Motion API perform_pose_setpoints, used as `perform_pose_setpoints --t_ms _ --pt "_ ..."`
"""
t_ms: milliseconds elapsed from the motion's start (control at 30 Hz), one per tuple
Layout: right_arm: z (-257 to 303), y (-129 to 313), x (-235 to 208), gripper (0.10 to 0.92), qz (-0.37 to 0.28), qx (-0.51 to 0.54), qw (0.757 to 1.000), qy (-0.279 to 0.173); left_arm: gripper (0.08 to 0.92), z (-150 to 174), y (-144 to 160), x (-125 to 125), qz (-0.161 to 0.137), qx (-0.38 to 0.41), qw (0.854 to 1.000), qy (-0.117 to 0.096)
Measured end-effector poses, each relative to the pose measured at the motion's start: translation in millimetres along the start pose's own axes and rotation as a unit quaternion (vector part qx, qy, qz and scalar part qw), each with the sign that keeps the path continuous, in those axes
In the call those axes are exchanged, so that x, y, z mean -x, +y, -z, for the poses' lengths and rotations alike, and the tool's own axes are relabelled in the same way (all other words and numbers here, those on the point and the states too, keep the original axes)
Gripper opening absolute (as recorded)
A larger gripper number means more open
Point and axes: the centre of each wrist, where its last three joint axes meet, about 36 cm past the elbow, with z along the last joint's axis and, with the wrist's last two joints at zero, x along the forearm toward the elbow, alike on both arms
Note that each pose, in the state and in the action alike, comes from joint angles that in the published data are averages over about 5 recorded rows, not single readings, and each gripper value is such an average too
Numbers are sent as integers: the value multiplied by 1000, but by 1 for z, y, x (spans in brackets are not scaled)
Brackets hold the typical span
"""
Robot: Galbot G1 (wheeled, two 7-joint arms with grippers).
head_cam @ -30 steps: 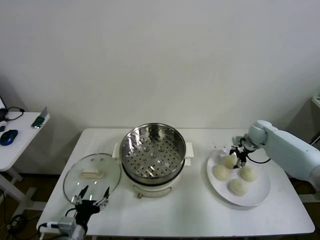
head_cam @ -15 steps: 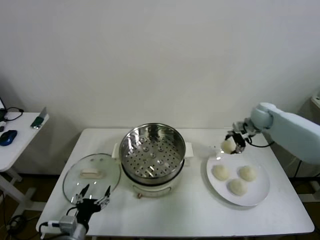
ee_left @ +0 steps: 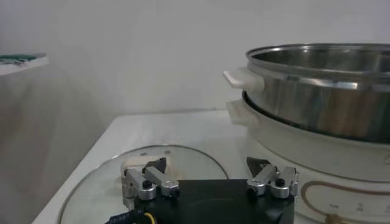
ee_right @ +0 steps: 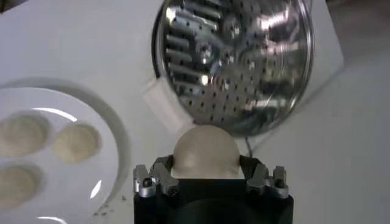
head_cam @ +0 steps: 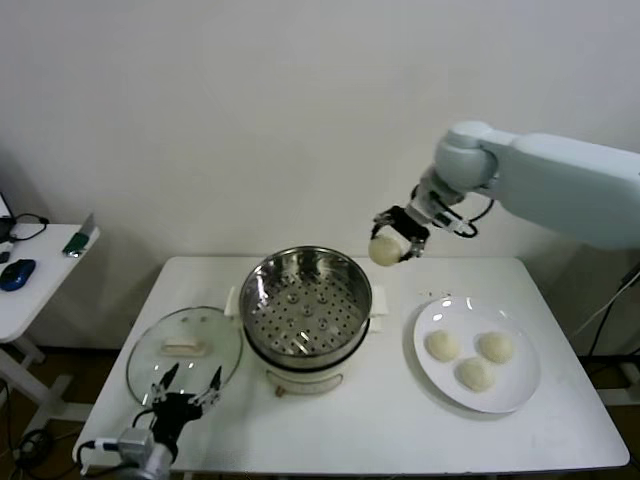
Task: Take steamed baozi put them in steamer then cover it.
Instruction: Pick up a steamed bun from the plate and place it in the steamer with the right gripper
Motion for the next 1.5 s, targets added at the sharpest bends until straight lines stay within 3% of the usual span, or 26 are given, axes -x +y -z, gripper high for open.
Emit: perform_pose_setpoints --t_ms 267,600,1167,1500 --pt "31 -56 38 721 22 -107 994 -14 823 1 1 -1 1 2 1000 -1" --pt "42 -99 103 721 38 -165 985 -20 823 2 2 -3 0 6 1000 -3" --pt "32 -124 168 723 52 -177 983 -14 823 2 1 -1 0 4 1000 -3" --pt "23 -128 170 821 38 -164 985 -27 823 2 -1 -2 0 2 1000 -3"
